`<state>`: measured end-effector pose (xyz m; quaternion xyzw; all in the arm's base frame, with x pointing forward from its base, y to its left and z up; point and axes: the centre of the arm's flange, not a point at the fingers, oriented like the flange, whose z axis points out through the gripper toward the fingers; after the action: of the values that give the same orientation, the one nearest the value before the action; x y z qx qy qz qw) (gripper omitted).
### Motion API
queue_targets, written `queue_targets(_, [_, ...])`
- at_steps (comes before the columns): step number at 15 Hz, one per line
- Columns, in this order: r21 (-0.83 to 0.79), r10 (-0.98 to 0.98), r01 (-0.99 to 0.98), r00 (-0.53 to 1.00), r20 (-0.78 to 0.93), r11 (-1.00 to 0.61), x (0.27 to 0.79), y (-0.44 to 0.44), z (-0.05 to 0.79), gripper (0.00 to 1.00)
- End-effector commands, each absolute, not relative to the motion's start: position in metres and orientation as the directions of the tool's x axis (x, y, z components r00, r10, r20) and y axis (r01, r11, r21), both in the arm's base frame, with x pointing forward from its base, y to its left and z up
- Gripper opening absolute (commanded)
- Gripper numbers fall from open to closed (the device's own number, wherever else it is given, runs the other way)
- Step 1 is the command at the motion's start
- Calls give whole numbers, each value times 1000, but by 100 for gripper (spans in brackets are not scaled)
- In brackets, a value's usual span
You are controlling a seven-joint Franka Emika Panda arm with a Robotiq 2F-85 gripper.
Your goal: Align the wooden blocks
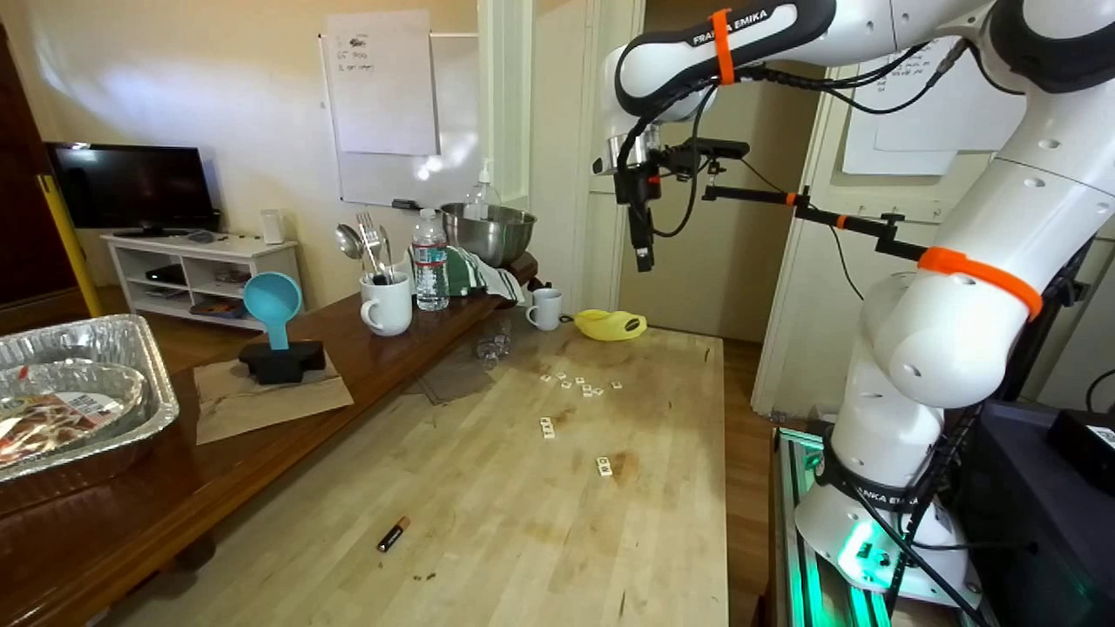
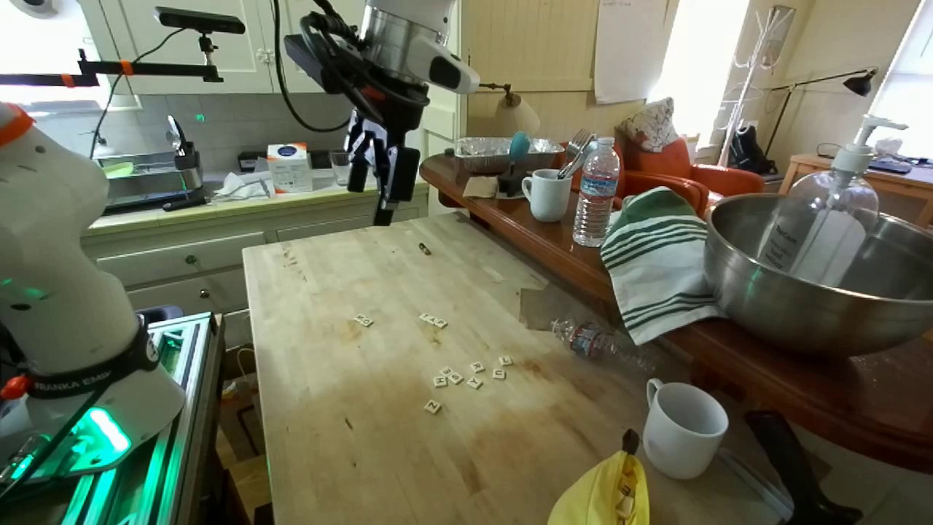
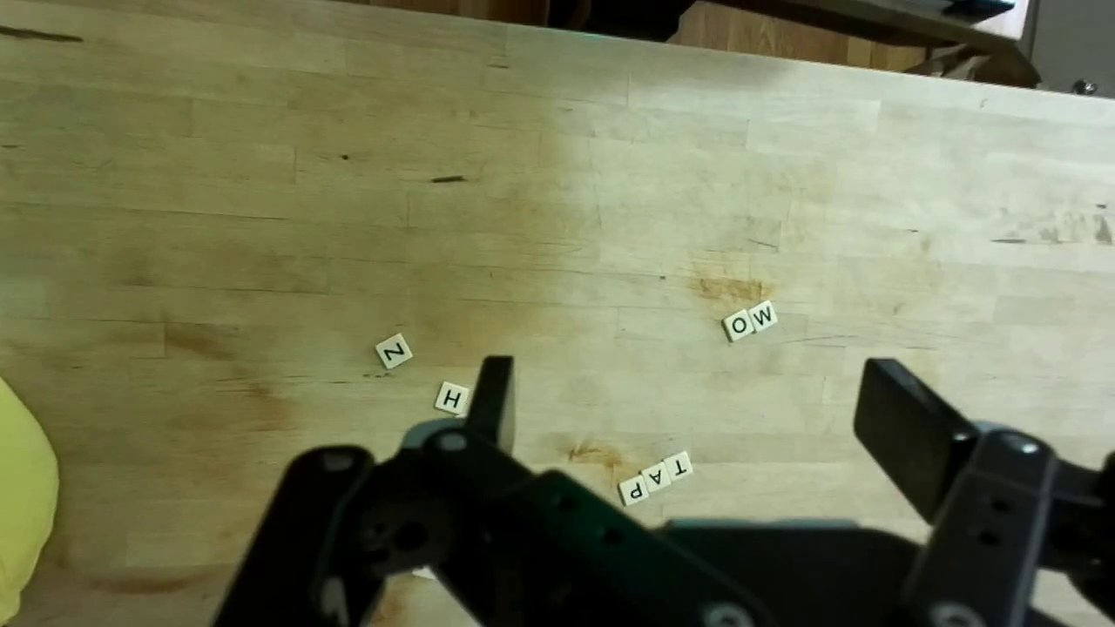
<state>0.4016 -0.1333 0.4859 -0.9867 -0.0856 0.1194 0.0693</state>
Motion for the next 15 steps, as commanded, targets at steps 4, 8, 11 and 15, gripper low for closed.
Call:
queue_targets(4, [-126, 333, 313, 924, -188, -941, 427, -132, 415, 100])
queue_targets(8, [-127, 437, 423, 893, -108, -897, 437, -143, 379, 100])
queue_targets(11, [-137, 501, 487, 861, -91, -863, 440, -156, 360, 100])
queue_targets(15, [-161, 541, 524, 835, -98, -837, 447, -172, 335, 100])
